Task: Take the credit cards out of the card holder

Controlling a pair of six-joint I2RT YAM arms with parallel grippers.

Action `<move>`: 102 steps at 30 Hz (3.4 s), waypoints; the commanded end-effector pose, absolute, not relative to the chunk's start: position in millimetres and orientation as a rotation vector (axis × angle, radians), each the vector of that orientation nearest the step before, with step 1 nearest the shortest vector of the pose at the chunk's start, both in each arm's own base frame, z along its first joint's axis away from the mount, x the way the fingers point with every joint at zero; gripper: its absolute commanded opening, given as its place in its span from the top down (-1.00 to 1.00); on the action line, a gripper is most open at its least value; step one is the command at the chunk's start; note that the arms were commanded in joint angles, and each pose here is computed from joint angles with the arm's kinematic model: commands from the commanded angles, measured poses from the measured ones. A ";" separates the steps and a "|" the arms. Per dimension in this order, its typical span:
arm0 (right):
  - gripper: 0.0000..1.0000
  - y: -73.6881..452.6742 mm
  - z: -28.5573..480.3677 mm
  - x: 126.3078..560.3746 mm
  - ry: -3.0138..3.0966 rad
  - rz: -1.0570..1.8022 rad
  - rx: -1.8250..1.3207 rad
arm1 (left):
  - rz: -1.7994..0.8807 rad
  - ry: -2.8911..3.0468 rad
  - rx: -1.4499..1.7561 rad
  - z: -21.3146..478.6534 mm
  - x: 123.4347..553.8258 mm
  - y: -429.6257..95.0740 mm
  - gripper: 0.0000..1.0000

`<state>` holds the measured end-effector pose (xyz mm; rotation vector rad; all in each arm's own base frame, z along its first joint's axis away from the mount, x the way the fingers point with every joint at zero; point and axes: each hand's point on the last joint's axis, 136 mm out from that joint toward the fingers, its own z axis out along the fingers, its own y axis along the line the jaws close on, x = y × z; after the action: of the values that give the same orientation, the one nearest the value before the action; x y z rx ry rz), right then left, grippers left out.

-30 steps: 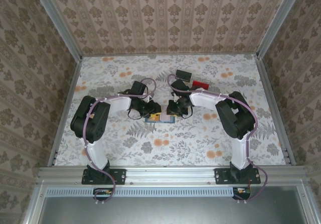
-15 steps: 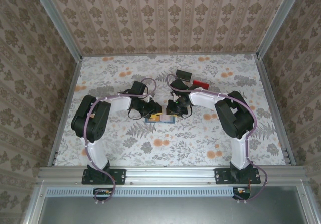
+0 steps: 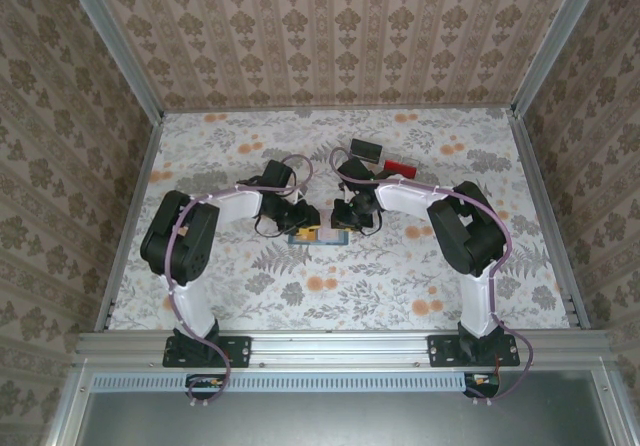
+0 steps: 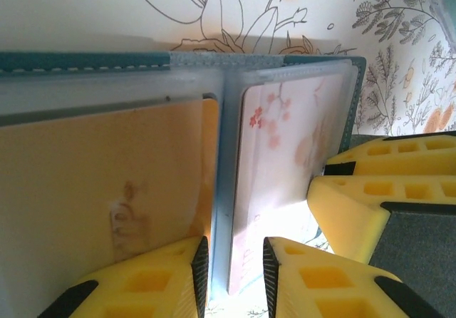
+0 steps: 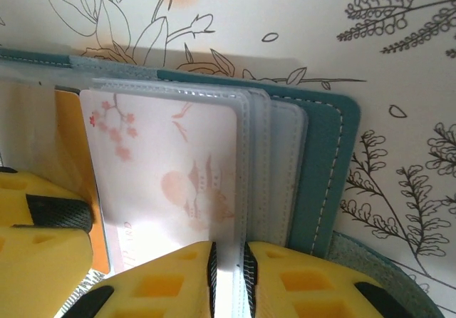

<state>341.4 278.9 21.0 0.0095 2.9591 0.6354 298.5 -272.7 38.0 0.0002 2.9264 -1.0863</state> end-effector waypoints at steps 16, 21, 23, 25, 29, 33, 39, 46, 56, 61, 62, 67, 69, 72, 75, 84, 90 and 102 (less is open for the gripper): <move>0.58 255.6 -26.1 316.1 3.089 0.434 0.026 | -1.044 2.918 0.025 43.9 301.2 -281.1 0.57; 0.59 255.9 -26.2 316.3 3.088 0.435 0.025 | -1.026 2.937 0.000 35.8 302.2 -280.3 0.59; 0.59 255.7 -25.7 316.7 3.087 0.435 0.025 | -1.014 2.943 -0.009 33.4 302.3 -279.1 0.59; 0.60 255.4 -26.1 316.8 3.087 0.434 0.028 | -0.997 2.952 -0.019 30.7 302.0 -277.4 0.57; 0.60 255.7 -25.9 316.5 3.087 0.434 0.026 | -0.969 2.960 -0.030 27.4 301.6 -274.3 0.52; 0.60 254.9 -26.9 315.0 3.091 0.431 0.025 | -0.994 2.964 -0.022 25.8 300.6 -277.2 0.49; 0.65 257.7 -26.7 315.2 3.088 0.454 0.008 | -1.141 2.939 0.002 28.4 298.9 -291.2 0.48; 0.65 255.6 -29.9 313.8 3.102 0.433 0.007 | -1.232 2.900 0.040 37.9 298.5 -296.0 0.49; 0.64 254.9 -30.9 313.3 3.106 0.422 0.009 | -1.417 2.769 0.062 58.0 304.9 -304.6 0.68; 0.64 254.8 -29.7 313.7 3.104 0.419 0.006 | -1.374 2.786 0.057 54.0 305.3 -301.2 0.82; 0.64 253.9 -29.5 314.0 3.104 0.417 0.009 | -1.364 2.796 0.053 51.8 304.4 -300.0 0.86; 0.64 253.5 -27.4 315.0 3.098 0.411 0.008 | -1.296 2.819 0.073 50.4 304.6 -293.1 1.00; 0.64 252.5 -27.8 315.0 3.098 0.404 0.008 | -1.282 2.822 0.083 51.6 304.2 -289.1 1.00; 0.64 251.5 -28.6 314.6 3.099 0.397 0.011 | -1.275 2.814 0.097 55.3 304.8 -283.9 1.00; 0.65 250.1 -29.6 314.7 3.100 0.385 0.015 | -1.282 2.807 0.112 58.7 303.3 -279.9 1.00; 0.65 251.6 -26.8 317.5 3.089 0.390 0.018 | -1.237 2.800 0.059 60.6 305.7 -253.4 1.00; 0.64 258.8 -16.4 321.1 3.061 0.454 0.011 | -1.214 2.790 0.064 68.6 306.4 -241.7 1.00; 0.14 314.8 118.9 361.6 2.578 1.031 0.013 | -1.150 2.650 0.007 117.1 294.8 -199.5 1.00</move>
<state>350.8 293.9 60.1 0.0430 2.7755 0.8245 300.3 -204.4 102.3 -0.0206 2.6901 -1.1568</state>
